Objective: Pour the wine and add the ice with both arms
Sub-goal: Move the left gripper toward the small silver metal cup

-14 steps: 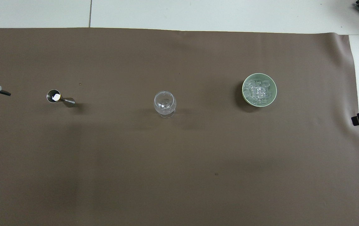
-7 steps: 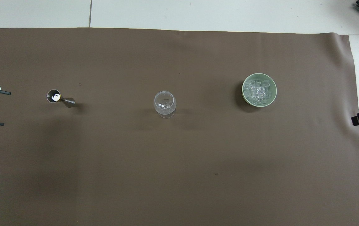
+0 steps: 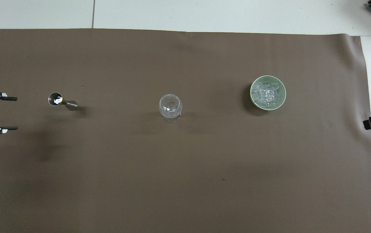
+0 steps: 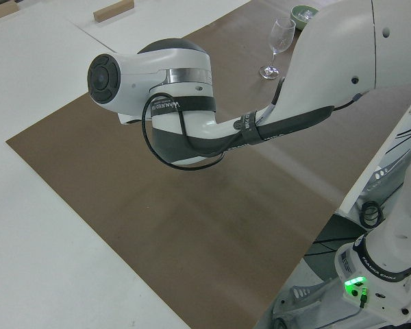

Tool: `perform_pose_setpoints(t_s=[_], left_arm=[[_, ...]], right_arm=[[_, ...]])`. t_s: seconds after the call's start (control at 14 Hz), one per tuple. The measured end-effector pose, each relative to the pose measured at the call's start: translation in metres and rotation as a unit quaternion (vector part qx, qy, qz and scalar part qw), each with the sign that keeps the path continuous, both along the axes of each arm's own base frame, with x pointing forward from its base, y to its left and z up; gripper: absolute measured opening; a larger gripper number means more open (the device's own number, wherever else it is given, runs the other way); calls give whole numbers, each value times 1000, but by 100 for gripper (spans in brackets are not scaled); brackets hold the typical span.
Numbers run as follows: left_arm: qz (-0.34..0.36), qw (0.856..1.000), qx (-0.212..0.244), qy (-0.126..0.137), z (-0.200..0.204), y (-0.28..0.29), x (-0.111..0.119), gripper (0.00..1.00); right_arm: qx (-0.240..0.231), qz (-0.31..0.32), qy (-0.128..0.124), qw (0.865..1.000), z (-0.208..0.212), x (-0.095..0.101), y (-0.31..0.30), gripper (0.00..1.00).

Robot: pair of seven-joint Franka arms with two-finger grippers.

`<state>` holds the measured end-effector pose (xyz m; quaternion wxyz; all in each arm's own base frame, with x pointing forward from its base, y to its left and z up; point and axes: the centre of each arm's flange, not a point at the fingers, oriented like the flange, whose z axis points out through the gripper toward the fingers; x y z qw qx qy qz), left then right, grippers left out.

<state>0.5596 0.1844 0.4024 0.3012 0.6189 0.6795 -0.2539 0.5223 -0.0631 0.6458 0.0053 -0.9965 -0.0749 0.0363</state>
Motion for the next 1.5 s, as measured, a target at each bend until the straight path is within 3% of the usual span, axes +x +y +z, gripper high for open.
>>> perform_pose_setpoints(t_s=[0.21, 0.5, 0.71, 1.14, 1.5], left_arm=[[63, 998, -25, -6, -20, 3, -1, 100], [149, 985, -87, 25, -69, 40, -22, 100], [181, 976, -121, 33, -104, 46, -30, 100], [177, 969, -174, -14, -139, 11, -44, 100], [198, 962, -186, -30, -145, -7, -39, 100]], right_arm=[[0, 0, 0, 1000, 0, 0, 0, 100], [0, 0, 0, 1000, 0, 0, 0, 100], [0, 0, 0, 1000, 0, 0, 0, 100], [0, 0, 0, 1000, 0, 0, 0, 100], [0, 0, 0, 1000, 0, 0, 0, 100]])
